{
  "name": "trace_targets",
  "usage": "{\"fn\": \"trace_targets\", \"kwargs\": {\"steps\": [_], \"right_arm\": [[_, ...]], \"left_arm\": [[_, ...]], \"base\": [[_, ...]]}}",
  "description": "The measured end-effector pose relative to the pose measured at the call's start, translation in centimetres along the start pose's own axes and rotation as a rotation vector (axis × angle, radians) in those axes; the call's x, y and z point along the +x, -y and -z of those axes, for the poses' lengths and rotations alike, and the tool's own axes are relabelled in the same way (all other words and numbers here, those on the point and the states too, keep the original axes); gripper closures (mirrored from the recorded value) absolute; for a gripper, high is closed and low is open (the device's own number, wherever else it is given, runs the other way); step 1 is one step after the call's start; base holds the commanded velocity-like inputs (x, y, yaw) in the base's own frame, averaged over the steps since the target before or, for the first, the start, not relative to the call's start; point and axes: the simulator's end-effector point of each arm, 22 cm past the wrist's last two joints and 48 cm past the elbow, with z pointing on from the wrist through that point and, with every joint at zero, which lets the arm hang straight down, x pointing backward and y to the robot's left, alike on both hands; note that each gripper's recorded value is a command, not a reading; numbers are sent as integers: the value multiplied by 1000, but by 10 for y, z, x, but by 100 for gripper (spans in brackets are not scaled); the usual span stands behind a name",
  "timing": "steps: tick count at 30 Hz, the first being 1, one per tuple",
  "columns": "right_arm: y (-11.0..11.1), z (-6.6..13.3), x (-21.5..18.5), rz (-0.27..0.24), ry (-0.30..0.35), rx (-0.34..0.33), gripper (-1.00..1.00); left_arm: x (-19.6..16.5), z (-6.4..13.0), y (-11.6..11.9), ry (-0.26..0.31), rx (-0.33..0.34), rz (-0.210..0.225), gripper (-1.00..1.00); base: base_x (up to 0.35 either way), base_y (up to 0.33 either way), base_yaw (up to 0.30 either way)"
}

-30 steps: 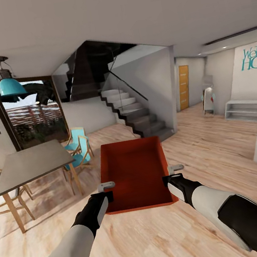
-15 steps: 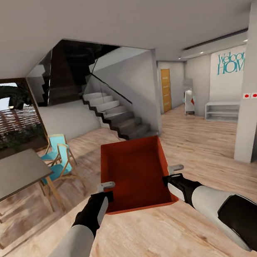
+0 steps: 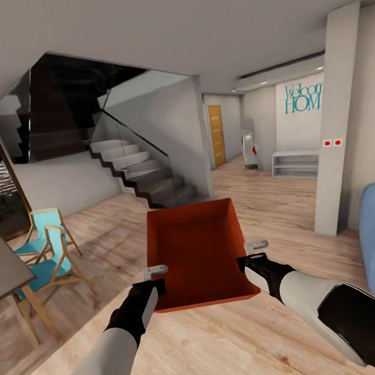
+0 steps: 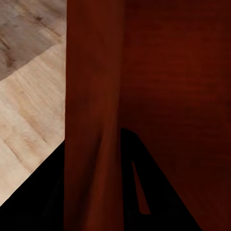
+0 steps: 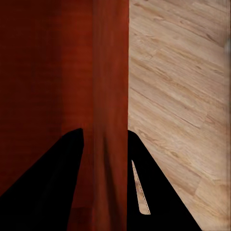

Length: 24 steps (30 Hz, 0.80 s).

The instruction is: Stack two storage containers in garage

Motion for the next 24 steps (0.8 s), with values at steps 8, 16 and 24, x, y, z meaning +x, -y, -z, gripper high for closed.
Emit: {"fn": "trace_targets", "kwargs": {"steps": [8,16,24], "right_arm": [[0,-1,1,0,-2,0,100],[0,-1,1,1,-2,0,100],[0,-1,1,0,-2,0,100]], "left_arm": [[1,-1,0,-2,0,0,100],[1,-1,0,-2,-1,-1,100],[1,-1,0,-2,-1,-1,100]], "base": [[322,0,-167],[322,0,-6],[322,0,0]]}}
